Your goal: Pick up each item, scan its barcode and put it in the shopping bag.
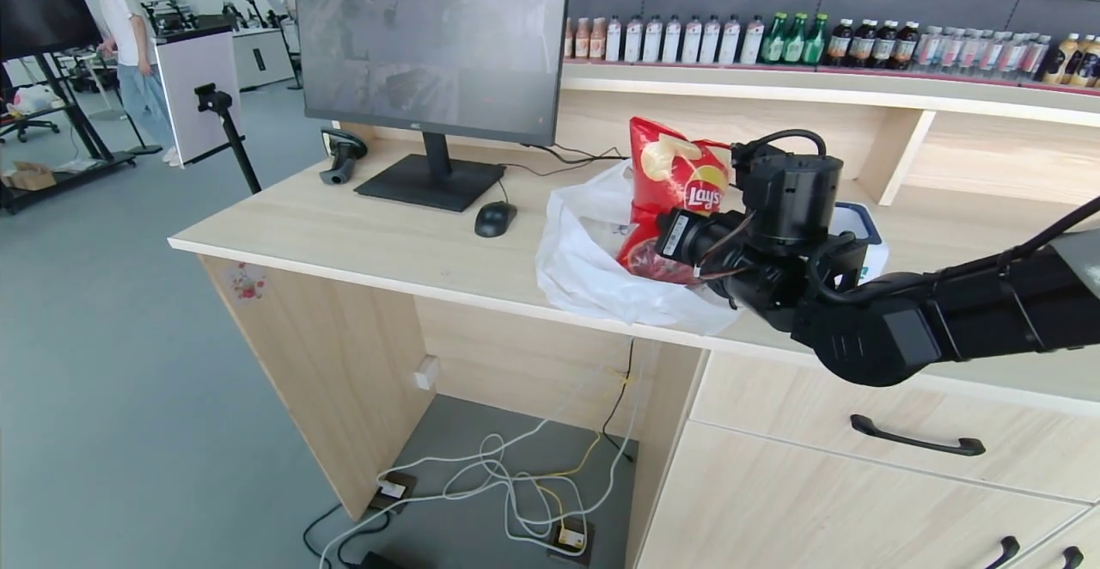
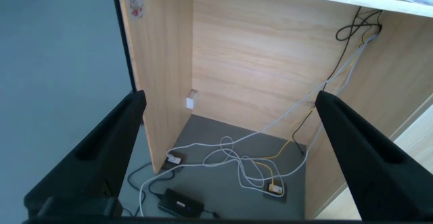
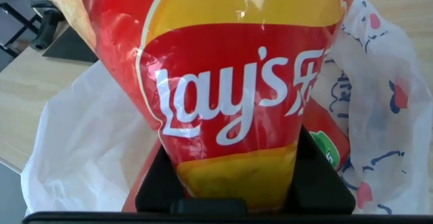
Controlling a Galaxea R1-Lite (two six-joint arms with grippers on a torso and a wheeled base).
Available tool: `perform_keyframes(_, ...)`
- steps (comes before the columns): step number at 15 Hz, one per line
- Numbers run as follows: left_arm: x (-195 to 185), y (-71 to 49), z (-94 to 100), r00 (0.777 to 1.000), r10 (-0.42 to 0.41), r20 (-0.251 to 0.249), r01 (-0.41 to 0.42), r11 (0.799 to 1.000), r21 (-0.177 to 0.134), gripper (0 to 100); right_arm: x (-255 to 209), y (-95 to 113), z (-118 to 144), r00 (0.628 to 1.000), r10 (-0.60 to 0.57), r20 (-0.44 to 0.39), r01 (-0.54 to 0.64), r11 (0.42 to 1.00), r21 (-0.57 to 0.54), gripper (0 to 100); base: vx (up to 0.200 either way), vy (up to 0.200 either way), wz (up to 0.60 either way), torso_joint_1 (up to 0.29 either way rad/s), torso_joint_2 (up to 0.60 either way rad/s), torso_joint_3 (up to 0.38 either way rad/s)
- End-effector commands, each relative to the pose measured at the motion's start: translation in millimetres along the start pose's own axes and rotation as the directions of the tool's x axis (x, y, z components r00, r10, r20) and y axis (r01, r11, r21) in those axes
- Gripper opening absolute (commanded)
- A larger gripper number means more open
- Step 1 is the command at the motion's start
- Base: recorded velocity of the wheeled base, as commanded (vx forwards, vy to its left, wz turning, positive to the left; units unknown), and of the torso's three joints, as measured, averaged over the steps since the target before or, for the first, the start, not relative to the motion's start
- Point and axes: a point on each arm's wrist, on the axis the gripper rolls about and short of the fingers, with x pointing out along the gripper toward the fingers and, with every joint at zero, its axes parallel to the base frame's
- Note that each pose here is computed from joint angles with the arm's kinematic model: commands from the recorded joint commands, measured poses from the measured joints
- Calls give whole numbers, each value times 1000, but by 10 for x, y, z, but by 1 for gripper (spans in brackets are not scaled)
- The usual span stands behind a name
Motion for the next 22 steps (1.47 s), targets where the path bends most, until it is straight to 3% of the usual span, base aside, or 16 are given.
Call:
perform_keyframes(1,0,0,0,1000,0,0,0,1000,0,100,32,-3,-102,1000,-5,-26,5,1000,-9,0,0,0,0,0,0,0)
perform_keyframes(8,0,0,0,1000,0,0,0,1000,1,100,96,-15,-172,1000,-8,-30,8,1000,-11,0,0,0,0,0,0,0)
perform_keyframes(12,0,0,0,1000,0,0,0,1000,0,100,132,-10,-207,1000,13,17,-13,1000,-3,0,0,0,0,0,0,0)
perform_keyframes(13,0,0,0,1000,0,0,0,1000,0,100,134,-6,-202,999,20,26,-20,1000,-5,100,0,0,0,0,0,0)
perform_keyframes(18,0,0,0,1000,0,0,0,1000,1,100,142,40,-117,986,72,152,-65,996,-54,100,0,0,0,0,0,0)
perform_keyframes(22,0,0,0,1000,0,0,0,1000,1,100,120,110,115,947,132,293,-96,986,-135,100,0,0,0,0,0,0)
